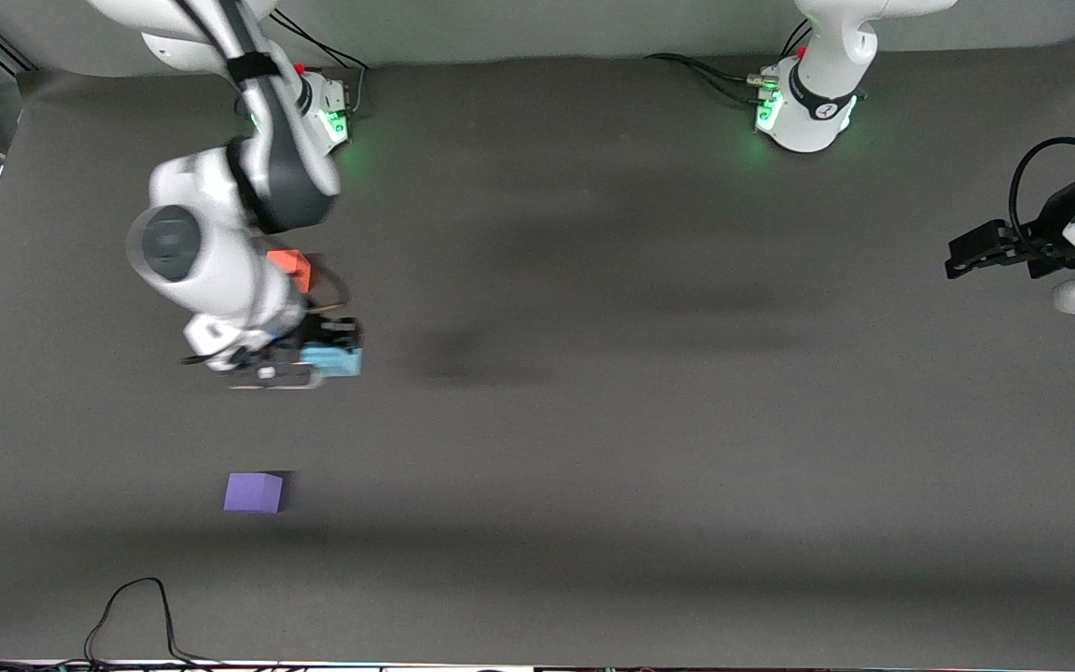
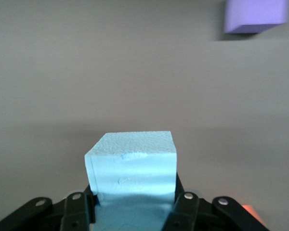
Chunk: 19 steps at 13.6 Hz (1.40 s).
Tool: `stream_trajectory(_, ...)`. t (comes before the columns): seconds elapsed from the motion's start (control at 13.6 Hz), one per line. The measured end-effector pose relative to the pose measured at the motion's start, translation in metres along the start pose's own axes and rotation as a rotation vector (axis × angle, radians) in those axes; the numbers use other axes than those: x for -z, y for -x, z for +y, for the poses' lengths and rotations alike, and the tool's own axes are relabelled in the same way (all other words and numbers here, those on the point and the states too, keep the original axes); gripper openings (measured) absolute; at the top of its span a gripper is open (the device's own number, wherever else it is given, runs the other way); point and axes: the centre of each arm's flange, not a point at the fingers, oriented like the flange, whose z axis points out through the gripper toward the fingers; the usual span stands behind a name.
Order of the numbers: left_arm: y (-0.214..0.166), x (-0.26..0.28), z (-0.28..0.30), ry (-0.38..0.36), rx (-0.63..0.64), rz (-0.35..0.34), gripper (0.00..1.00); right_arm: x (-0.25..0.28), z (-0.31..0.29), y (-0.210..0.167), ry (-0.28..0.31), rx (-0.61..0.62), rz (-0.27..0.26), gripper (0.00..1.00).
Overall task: Place blue block between orange and purple blocks
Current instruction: 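Carry the blue block with the right gripper between orange and purple blocks, then open the right gripper and lift it away from the blue block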
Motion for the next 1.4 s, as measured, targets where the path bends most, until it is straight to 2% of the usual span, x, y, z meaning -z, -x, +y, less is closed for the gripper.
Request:
stream_trajectory(0.15, 0.0, -0.001, 0.0, -0.022, -0.004, -0.001, 1.0, -0.024, 0.069, 0.003, -0.046, 0.014, -0.008, 0.56)
stream_trajectory(0.29, 0.0, -0.002, -0.001, -0.036, -0.006, -0.003, 1.0, -0.062, 0.108, 0.015, -0.042, 0.026, 0.019, 0.56)
stream_trajectory(0.44, 0.0, -0.003, -0.001, -0.041, -0.01, -0.006, 1.0, -0.097, 0.119, 0.02, 0.013, 0.021, 0.041, 0.56)
stream_trajectory(0.52, 0.0, -0.004, -0.001, -0.042, -0.012, -0.008, 1.0, -0.113, 0.121, 0.019, 0.021, 0.017, 0.048, 0.56)
stream_trajectory(0.81, 0.0, -0.005, -0.001, -0.045, -0.014, -0.01, 1.0, -0.172, 0.132, 0.02, -0.051, 0.053, 0.049, 0.56)
stream_trajectory(1.18, 0.0, -0.005, 0.0, -0.045, -0.015, -0.011, 1.0, -0.189, 0.134, 0.016, -0.037, 0.081, 0.048, 0.56)
stream_trajectory(1.25, 0.0, -0.006, 0.0, -0.045, -0.015, -0.011, 1.0, -0.189, 0.134, 0.016, -0.037, 0.081, 0.048, 0.6)
stream_trajectory(1.4, 0.0, -0.006, 0.0, -0.045, -0.015, -0.011, 1.0, -0.188, 0.134, 0.015, -0.037, 0.08, 0.049, 0.81)
